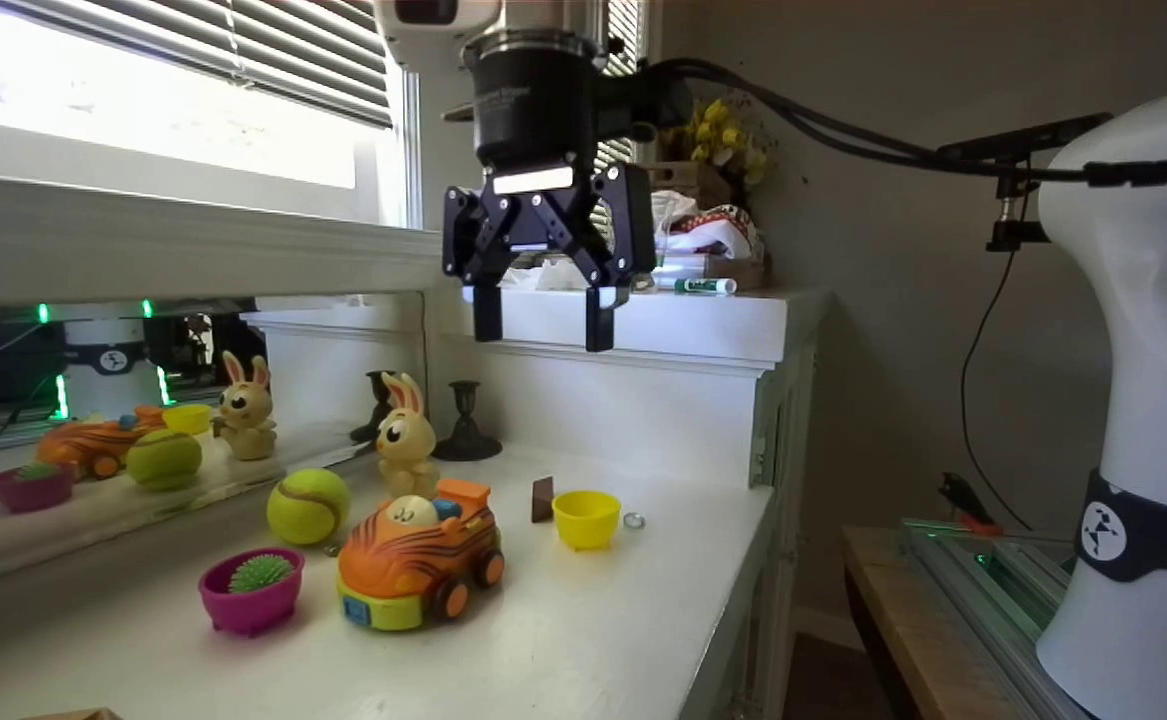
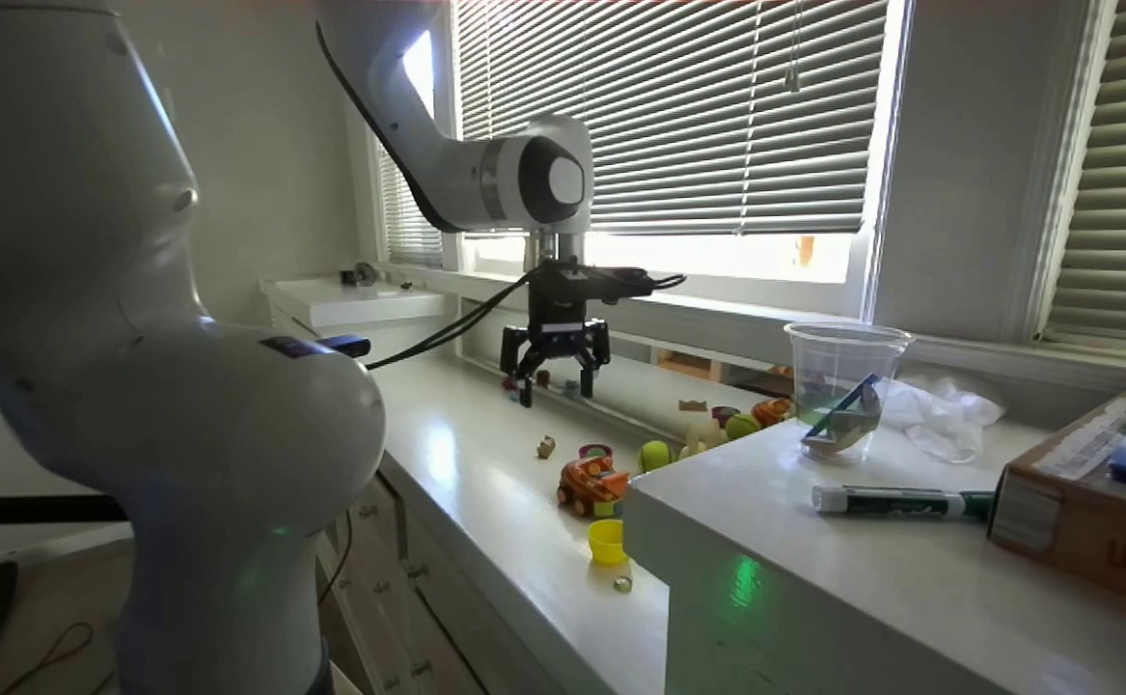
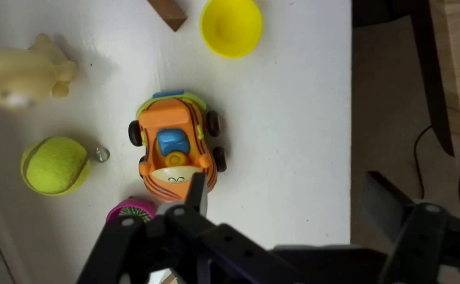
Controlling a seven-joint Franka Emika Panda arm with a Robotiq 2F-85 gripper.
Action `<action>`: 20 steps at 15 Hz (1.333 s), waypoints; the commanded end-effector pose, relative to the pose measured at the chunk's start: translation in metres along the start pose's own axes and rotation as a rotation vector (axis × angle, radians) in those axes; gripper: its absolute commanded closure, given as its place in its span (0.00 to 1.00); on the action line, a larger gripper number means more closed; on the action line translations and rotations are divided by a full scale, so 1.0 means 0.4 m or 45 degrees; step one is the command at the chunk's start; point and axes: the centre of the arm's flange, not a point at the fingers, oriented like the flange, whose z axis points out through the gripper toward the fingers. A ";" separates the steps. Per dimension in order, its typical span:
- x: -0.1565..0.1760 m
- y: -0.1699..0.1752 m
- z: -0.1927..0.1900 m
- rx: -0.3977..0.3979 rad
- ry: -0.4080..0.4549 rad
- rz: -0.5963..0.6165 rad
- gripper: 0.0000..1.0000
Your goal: Push the car backwards then release it.
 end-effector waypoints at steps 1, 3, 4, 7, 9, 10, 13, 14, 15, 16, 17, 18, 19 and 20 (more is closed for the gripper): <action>0.043 0.060 0.068 -0.102 0.006 -0.049 0.00; 0.050 0.079 0.093 -0.127 0.026 -0.030 0.00; 0.049 0.086 0.103 -0.122 0.034 -0.015 0.00; 0.031 0.109 0.135 -0.109 0.055 0.003 0.00; 0.024 0.120 0.149 -0.130 0.100 0.033 0.00; 0.020 0.092 0.137 -0.117 0.053 0.030 0.00; 0.019 0.094 0.144 -0.116 0.052 0.033 0.00; 0.021 0.093 0.144 -0.116 0.051 0.031 0.00; 0.022 0.092 0.144 -0.116 0.051 0.030 0.00; 0.022 0.092 0.144 -0.116 0.051 0.029 0.00; 0.019 0.107 0.159 -0.122 0.050 0.042 0.00; 0.020 0.115 0.167 -0.136 0.052 0.046 0.00; 0.023 0.124 0.173 -0.142 0.064 0.046 0.00; 0.026 0.126 0.176 -0.146 0.074 0.041 0.00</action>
